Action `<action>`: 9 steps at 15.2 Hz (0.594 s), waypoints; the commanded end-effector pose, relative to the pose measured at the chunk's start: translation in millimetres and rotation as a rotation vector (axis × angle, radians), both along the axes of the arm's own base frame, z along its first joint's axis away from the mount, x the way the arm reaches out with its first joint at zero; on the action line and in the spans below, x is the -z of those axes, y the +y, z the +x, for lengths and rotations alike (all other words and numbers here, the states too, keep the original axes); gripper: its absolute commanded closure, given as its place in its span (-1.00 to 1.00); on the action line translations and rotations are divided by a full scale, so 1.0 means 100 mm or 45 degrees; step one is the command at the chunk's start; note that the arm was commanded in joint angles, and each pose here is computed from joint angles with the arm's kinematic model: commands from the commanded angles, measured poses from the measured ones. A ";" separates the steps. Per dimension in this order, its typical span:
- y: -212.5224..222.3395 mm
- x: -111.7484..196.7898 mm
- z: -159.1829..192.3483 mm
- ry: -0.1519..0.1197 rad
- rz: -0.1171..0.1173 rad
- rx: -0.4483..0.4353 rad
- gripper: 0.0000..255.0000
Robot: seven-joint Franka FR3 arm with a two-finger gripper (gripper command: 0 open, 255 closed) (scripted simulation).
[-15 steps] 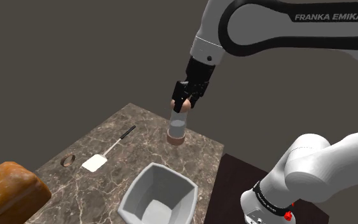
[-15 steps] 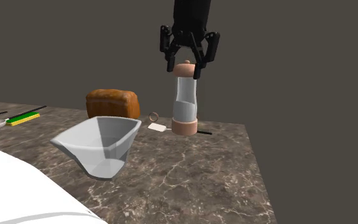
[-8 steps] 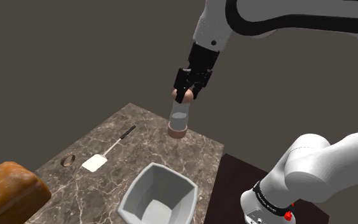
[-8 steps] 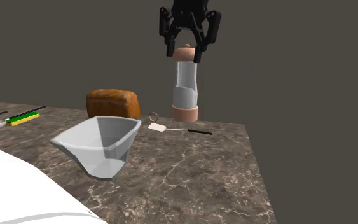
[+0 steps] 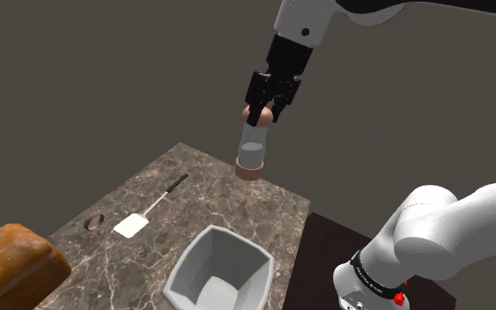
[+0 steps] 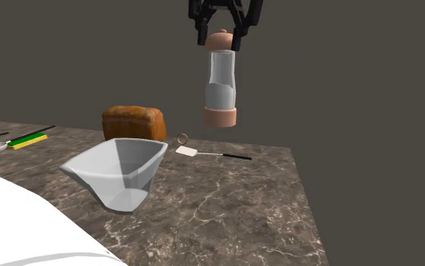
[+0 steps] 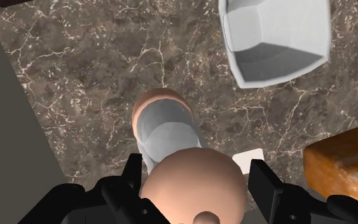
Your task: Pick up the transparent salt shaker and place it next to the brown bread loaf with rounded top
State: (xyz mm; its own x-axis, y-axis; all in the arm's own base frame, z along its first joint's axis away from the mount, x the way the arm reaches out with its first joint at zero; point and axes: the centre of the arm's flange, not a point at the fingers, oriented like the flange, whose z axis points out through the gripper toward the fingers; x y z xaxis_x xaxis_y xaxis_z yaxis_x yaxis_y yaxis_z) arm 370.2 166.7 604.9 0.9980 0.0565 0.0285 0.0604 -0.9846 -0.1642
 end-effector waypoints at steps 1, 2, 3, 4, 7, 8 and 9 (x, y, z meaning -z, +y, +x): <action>0.01 -0.11 0.00 0.000 0.000 0.000 1.00; 0.01 -0.16 0.00 0.000 0.000 0.000 1.00; 0.01 -0.21 0.00 0.000 0.000 0.000 1.00; 0.01 -0.27 0.00 0.000 0.000 0.000 1.00; 0.01 -0.42 0.00 0.000 0.000 0.000 1.00; 0.01 -0.48 0.00 0.000 0.000 0.000 1.00; 0.01 -0.51 0.00 0.000 0.000 0.000 1.00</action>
State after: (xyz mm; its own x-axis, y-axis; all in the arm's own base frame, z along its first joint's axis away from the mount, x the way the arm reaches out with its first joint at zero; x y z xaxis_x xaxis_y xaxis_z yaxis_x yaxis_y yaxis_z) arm 371.5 168.2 651.6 0.9980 0.0565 0.0285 0.0604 -0.9846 -0.1642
